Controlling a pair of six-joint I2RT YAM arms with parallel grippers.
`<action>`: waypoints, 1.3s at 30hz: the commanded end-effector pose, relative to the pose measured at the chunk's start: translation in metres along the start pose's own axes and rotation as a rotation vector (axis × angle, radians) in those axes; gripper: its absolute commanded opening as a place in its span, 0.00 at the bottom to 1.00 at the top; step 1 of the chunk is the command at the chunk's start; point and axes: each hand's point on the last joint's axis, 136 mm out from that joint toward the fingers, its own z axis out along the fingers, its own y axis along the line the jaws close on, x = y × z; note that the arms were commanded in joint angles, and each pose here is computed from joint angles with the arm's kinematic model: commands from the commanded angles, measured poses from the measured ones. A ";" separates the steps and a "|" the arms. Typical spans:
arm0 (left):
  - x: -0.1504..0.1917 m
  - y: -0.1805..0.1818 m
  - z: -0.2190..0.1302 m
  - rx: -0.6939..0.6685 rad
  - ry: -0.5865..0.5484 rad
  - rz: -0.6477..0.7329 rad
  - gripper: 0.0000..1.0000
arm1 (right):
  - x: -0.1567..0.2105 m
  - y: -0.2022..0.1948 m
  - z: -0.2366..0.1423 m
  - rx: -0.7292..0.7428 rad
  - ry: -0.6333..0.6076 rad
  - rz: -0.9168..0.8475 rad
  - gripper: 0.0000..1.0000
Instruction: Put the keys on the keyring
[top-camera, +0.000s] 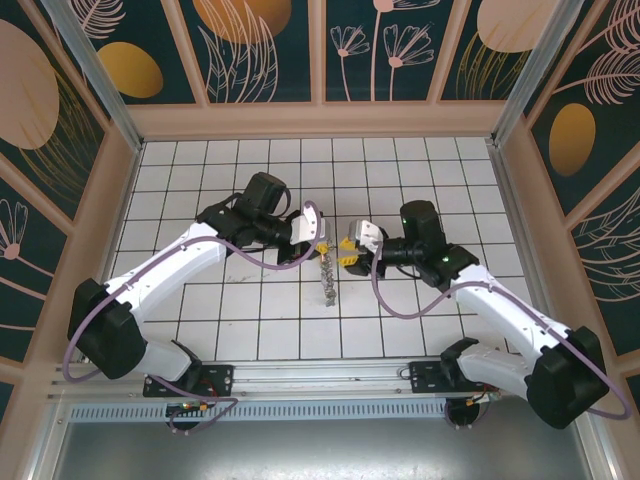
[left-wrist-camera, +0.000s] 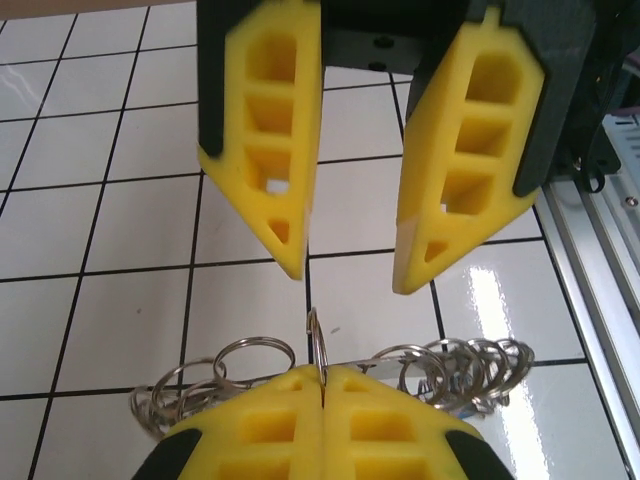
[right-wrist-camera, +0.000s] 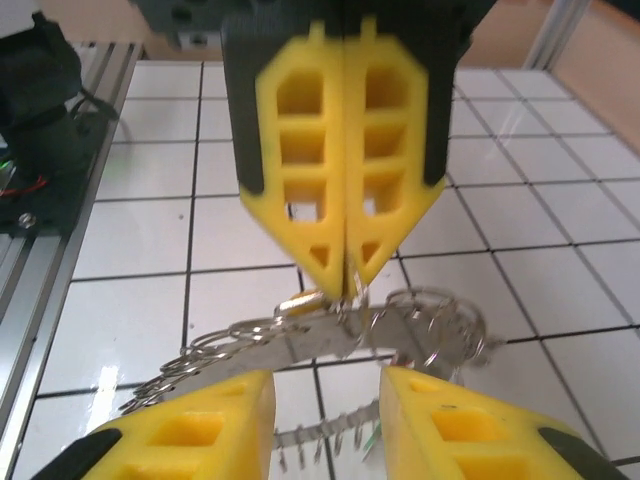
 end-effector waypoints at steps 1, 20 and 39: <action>-0.015 -0.004 -0.007 0.002 -0.016 0.064 0.00 | -0.009 0.007 -0.001 -0.062 -0.021 -0.021 0.34; -0.012 -0.010 -0.001 0.045 -0.005 0.070 0.00 | -0.020 0.004 0.010 -0.099 -0.054 -0.042 0.32; -0.017 -0.023 -0.007 0.079 -0.041 0.087 0.02 | -0.023 0.013 0.016 -0.123 -0.102 -0.025 0.00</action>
